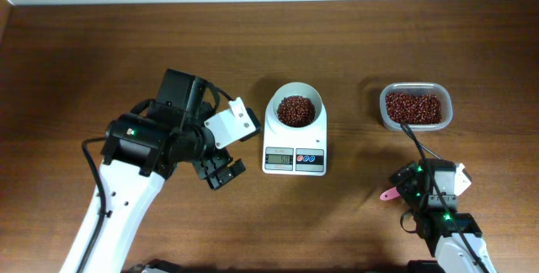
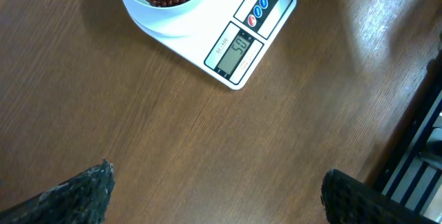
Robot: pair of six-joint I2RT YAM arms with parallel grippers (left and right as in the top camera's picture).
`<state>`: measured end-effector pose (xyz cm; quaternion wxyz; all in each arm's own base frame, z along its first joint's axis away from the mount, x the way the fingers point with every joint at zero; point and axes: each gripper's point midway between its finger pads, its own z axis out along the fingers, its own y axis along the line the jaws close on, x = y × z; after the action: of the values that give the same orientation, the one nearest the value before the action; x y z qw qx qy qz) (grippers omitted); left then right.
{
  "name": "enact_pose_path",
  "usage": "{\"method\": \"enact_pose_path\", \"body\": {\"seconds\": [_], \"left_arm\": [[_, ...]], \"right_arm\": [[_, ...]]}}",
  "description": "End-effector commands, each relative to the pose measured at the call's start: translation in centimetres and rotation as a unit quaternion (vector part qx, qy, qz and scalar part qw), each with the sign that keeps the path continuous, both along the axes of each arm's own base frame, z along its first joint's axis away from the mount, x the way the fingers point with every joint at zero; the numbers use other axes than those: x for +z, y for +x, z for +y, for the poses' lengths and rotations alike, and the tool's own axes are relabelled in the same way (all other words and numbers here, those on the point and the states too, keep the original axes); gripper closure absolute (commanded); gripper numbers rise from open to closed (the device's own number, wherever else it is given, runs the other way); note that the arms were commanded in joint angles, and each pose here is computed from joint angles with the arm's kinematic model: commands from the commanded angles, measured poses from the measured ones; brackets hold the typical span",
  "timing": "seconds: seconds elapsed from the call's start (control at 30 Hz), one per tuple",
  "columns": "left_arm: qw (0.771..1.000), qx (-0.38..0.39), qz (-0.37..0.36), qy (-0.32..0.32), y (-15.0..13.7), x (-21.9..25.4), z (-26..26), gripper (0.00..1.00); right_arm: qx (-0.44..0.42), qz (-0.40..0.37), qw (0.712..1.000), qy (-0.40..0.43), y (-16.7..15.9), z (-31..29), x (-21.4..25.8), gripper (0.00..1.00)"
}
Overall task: Scoop and weigh 50g on scale
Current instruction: 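Lower the pink scoop onto the table and open the right gripper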
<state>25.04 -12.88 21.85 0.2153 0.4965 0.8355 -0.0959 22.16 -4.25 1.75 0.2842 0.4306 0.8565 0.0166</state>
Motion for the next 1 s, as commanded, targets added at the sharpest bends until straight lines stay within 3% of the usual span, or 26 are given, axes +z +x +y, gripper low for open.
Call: {"method": "enact_pose_path", "body": {"seconds": [0.0,0.13,0.27,0.4,0.57,0.97], "left_arm": [[1.000,-0.004,-0.012,-0.007,0.1,0.8,0.0,0.01],[1.000,-0.004,-0.012,-0.007,0.1,0.8,0.0,0.01],[1.000,-0.004,-0.012,-0.007,0.1,0.8,0.0,0.01],[1.000,-0.004,-0.012,-0.007,0.1,0.8,0.0,0.01],[1.000,-0.004,-0.012,-0.007,0.1,0.8,0.0,0.01],[1.000,-0.004,-0.012,-0.007,0.1,0.8,0.0,0.01]], "right_arm": [[0.003,-0.016,1.000,0.008,0.6,0.4,0.6,0.01],[0.022,-0.030,0.999,0.037,0.9,1.5,3.7,0.01],[0.041,-0.108,0.992,0.050,2.0,2.3,11.2,0.01],[0.144,-0.178,0.970,0.083,2.4,5.6,15.6,0.01],[0.184,-0.149,0.961,0.141,1.0,7.9,14.7,0.01],[0.176,-0.110,0.967,0.145,-0.3,7.8,13.2,0.01]]}}
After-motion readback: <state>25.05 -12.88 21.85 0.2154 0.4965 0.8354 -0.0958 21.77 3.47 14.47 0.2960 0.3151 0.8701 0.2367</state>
